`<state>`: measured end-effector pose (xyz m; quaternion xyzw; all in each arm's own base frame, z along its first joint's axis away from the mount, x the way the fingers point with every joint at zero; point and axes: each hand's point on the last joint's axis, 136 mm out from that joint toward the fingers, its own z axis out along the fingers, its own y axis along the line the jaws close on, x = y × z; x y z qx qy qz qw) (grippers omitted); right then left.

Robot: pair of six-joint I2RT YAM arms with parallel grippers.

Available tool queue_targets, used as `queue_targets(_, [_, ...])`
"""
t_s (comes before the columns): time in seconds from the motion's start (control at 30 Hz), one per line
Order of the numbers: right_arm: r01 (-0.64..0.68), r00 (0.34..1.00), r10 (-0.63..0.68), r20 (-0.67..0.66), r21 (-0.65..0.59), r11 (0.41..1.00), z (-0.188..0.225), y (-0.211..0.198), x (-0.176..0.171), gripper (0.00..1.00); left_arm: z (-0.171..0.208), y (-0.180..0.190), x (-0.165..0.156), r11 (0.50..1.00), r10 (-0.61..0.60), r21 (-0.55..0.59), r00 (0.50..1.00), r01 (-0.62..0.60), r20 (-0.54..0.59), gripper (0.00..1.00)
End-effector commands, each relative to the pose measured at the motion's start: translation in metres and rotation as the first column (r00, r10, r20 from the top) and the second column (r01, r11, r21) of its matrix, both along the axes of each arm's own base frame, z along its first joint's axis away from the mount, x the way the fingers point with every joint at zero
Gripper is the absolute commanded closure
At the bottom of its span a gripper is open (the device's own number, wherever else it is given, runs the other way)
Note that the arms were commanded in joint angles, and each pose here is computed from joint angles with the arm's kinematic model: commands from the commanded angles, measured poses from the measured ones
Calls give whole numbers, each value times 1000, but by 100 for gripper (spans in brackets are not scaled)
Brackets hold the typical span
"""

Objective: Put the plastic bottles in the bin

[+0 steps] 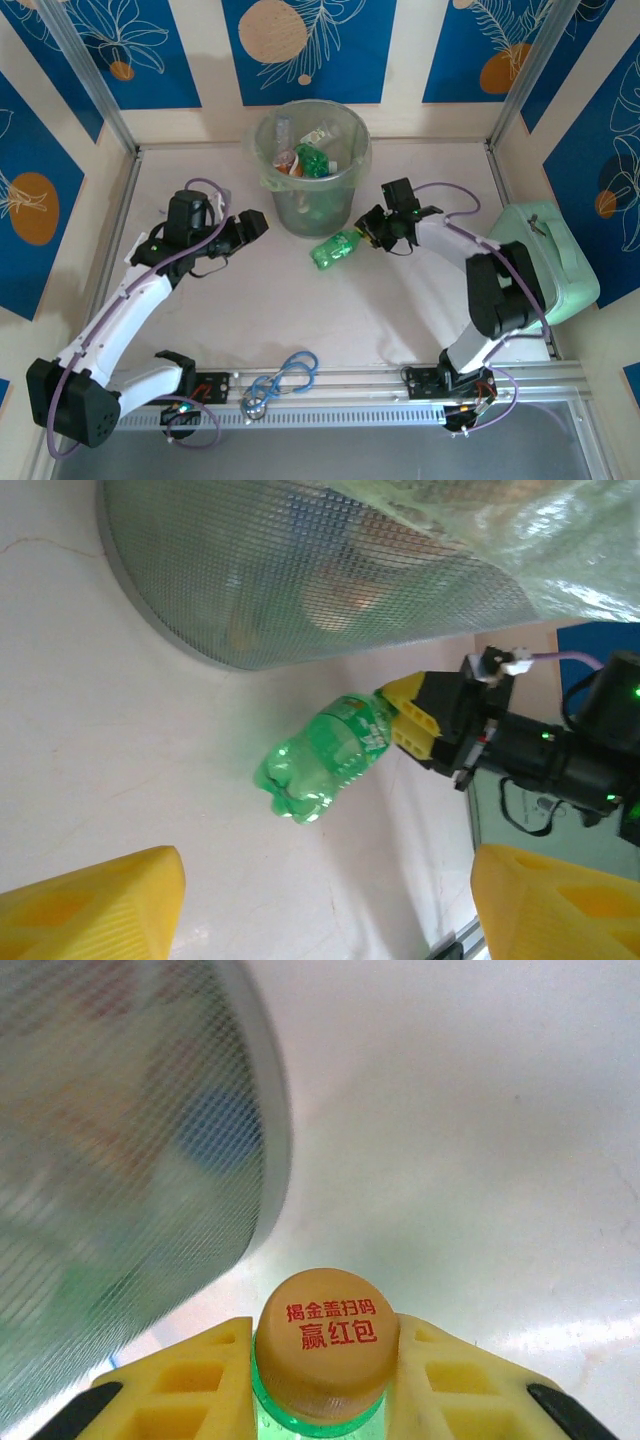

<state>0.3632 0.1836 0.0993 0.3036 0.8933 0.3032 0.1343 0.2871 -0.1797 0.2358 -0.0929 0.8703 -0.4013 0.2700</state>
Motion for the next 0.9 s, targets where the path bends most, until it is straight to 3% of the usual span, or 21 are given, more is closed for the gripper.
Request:
queue_targets(0.0, [-147, 984, 153, 94, -63, 987, 30, -2, -24, 72, 23, -11, -5, 997, -80, -21, 995, 81, 52, 20])
queue_targets(0.07, [-218, 961, 227, 160, -73, 973, 53, 1, -35, 72, 33, -21, -9, 989, -134, -56, 988, 138, 81, 13])
queue_targets(0.1, [-255, 945, 266, 193, -81, 964, 66, 3, -41, 72, 39, -28, -12, 982, -168, -72, 981, 175, 97, 0])
queue_targets(0.23, [-392, 849, 407, 336, -114, 913, 124, 20, -64, 72, 54, -62, -28, 940, -318, -80, 936, 333, 152, 0])
queue_targets(0.47, [-553, 673, 559, 485, -172, 815, 202, 50, -94, 70, 74, -124, -62, 807, -536, -145, 814, 572, 227, 0])
queue_targets(0.67, [-624, 594, 604, 531, -169, 763, 228, 66, -106, 68, 76, -142, -78, 744, -618, -125, 748, 656, 243, 0])
queue_targets(0.87, [-611, 595, 594, 541, -176, 772, 234, 68, -103, 68, 84, -151, -83, 700, -629, -202, 725, 685, 282, 1])
